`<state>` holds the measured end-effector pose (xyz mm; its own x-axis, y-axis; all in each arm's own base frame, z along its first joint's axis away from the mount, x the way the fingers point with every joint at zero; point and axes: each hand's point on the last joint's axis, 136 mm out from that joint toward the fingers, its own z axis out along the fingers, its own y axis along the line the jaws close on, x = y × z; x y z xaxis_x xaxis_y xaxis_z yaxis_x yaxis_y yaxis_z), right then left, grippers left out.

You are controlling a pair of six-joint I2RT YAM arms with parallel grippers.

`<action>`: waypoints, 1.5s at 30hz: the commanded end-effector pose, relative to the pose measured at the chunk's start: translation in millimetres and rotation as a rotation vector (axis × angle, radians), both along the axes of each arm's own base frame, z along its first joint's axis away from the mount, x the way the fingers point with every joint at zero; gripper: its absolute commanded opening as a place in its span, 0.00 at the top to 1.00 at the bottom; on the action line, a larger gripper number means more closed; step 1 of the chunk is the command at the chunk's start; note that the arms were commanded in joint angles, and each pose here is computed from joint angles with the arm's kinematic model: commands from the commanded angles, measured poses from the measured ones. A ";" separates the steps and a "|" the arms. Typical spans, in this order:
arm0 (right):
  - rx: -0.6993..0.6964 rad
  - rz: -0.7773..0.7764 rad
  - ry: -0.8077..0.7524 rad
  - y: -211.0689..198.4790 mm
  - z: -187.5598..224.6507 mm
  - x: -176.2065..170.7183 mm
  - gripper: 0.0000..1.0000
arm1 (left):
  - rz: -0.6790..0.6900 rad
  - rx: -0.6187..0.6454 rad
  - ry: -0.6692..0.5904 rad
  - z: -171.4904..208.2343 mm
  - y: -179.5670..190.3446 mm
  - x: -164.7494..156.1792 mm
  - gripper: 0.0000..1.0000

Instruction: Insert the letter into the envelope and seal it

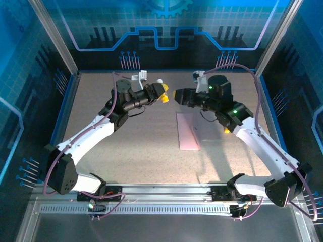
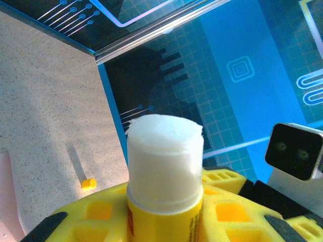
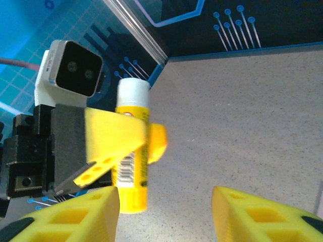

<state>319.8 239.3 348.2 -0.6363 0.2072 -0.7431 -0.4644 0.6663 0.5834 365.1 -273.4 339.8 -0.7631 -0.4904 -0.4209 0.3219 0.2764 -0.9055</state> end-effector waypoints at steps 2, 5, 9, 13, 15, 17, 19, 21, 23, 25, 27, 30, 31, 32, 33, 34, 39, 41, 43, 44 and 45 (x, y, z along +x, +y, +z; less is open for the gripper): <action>0.089 0.077 0.058 -1.0 -4.1 -9.8 0.44 | -0.074 -0.044 -0.076 11.0 -5.7 -3.2 1.00; 0.138 0.098 0.077 -2.8 -5.7 -8.4 0.42 | -0.098 -0.056 -0.097 12.5 -7.4 -3.4 1.00; 0.139 0.095 0.094 -5.3 -11.2 -7.1 0.41 | -0.106 -0.049 -0.093 7.9 -7.7 -3.0 1.00; 0.131 0.095 0.109 -5.2 -15.9 -6.3 0.40 | -0.115 -0.036 -0.094 4.4 -8.3 -4.0 1.00; 0.128 0.097 0.113 -5.0 -17.8 -5.8 0.40 | -0.121 -0.027 -0.098 2.9 -8.7 -4.7 1.00; 0.129 0.108 0.118 -3.2 -18.9 -6.2 0.39 | -0.141 -0.025 -0.121 4.7 -10.8 -6.9 1.00; 0.128 0.121 0.122 -1.4 -20.4 -6.9 0.39 | -0.166 -0.023 -0.141 7.3 -12.8 -9.3 1.00; 0.124 0.127 0.124 -1.0 -22.0 -7.5 0.39 | -0.175 -0.020 -0.162 9.6 -13.2 -10.4 1.00; 0.122 0.139 0.122 0.4 -22.4 -9.4 0.39 | -0.161 -0.013 -0.149 7.0 -12.4 -7.6 1.00; 0.116 0.155 0.117 2.9 -22.5 -12.3 0.38 | -0.145 -0.012 -0.140 4.8 -10.7 -4.9 1.00; 0.116 0.176 0.114 7.4 -23.3 -15.3 0.38 | -0.120 -0.019 -0.127 1.8 -8.9 -1.8 1.00; 0.123 0.213 0.106 15.5 -24.0 -20.5 0.38 | -0.111 -0.036 -0.139 4.9 -8.4 0.0 1.00; 0.124 0.226 0.105 18.3 -24.1 -22.2 0.38 | -0.118 -0.044 -0.143 6.3 -9.2 -0.2 1.00; 0.122 0.239 0.106 20.8 -24.8 -23.6 0.38 | -0.126 -0.052 -0.152 8.4 -10.3 -1.1 1.00; 0.121 0.249 0.104 22.9 -24.9 -24.6 0.37 | -0.132 -0.058 -0.161 10.1 -10.9 -1.6 1.00; 0.118 0.258 0.102 24.9 -25.2 -25.6 0.37 | -0.138 -0.064 -0.172 12.1 -11.3 -2.0 1.00; 0.126 0.263 0.092 28.7 -25.0 -26.7 0.37 | -0.123 -0.078 -0.160 10.4 -10.9 1.1 1.00; 0.127 0.273 0.089 30.4 -24.9 -28.0 0.37 | -0.126 -0.082 -0.159 10.5 -11.2 1.7 1.00; 0.121 0.279 0.096 31.7 -26.4 -28.8 0.36 | -0.123 -0.085 -0.152 9.5 -11.1 2.4 1.00; 0.119 0.284 0.098 32.6 -26.6 -29.2 0.36 | -0.120 -0.085 -0.145 7.7 -11.0 3.3 1.00; 0.113 0.284 0.101 33.0 -27.4 -29.4 0.36 | -0.116 -0.084 -0.138 6.1 -10.8 4.1 1.00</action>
